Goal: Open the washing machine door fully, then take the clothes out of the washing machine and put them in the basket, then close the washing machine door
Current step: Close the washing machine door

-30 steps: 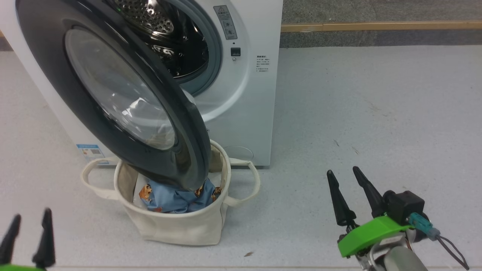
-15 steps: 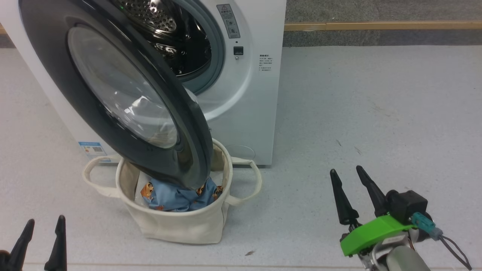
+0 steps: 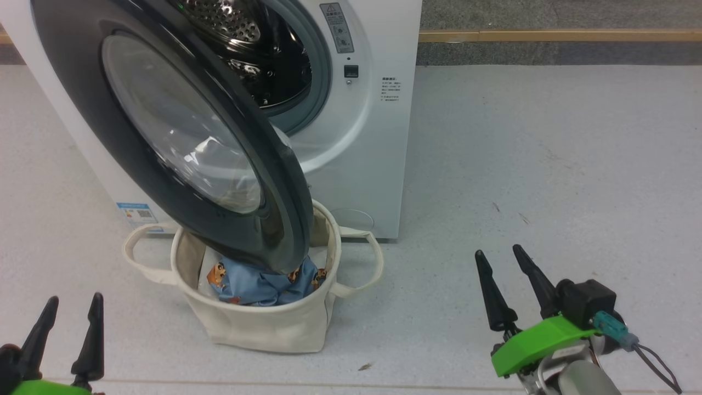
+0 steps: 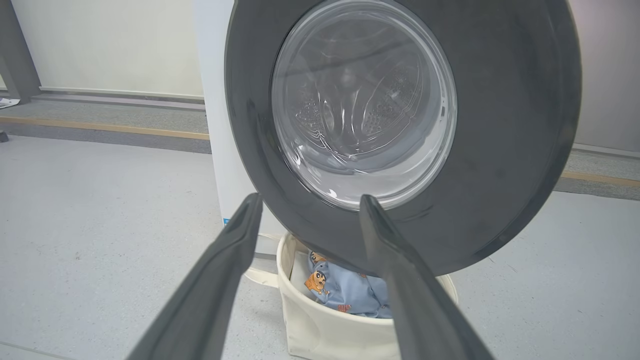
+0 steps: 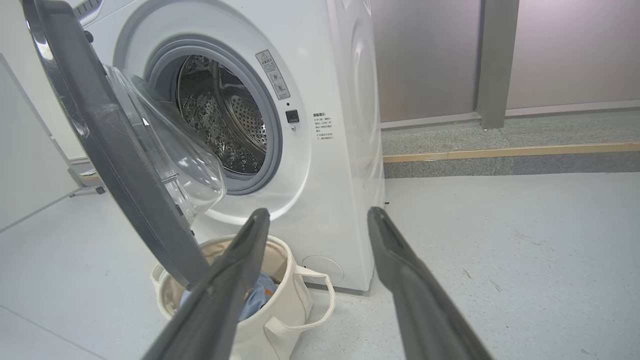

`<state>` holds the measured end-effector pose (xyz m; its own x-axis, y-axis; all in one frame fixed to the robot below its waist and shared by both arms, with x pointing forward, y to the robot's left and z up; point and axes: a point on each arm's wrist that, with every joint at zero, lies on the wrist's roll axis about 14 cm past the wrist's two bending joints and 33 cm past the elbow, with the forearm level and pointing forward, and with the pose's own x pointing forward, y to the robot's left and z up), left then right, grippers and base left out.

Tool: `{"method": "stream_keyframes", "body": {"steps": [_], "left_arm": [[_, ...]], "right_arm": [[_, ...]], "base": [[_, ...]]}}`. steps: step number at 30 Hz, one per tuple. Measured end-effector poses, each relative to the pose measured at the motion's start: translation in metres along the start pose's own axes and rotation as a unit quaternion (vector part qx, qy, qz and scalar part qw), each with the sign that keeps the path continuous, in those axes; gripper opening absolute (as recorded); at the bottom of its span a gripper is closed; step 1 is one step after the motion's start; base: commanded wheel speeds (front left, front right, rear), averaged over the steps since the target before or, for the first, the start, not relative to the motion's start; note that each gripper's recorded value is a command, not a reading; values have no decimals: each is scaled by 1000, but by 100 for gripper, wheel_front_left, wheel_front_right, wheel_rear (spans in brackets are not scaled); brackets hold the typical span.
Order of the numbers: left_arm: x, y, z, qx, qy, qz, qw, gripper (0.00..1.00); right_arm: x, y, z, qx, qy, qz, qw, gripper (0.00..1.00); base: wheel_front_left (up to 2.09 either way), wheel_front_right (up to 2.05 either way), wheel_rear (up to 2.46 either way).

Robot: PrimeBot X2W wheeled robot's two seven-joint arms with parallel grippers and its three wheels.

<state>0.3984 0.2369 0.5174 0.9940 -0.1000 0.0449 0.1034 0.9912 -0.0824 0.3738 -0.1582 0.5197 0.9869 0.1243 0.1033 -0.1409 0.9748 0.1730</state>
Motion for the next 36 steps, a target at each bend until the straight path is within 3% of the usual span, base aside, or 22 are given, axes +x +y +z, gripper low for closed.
{"method": "stream_keyframes", "body": {"steps": [3,5,13,19,26,36], "left_arm": [[0,1,-1,4,1,1,1000,100],[0,1,-2,2,3,2,1000,100],[4,-7,-5,3,6,-7,1000,100],[-1,-8,-8,0,7,-3,1000,100],[-11,-10,-9,-2,7,4,1000,100],[-33,-3,-8,-8,4,29,1000,100]], "right_arm": [[1,1,-2,0,3,2,1000,98],[1,2,-4,2,6,4,1000,0],[6,5,-8,4,12,10,1000,0],[34,26,26,-4,-38,46,998,0],[59,82,51,4,-69,134,989,0],[86,177,74,6,-92,263,960,0]], "base": [[0,0,0],[0,0,0],[0,0,0],[0,0,0],[0,0,0],[0,0,0]]}}
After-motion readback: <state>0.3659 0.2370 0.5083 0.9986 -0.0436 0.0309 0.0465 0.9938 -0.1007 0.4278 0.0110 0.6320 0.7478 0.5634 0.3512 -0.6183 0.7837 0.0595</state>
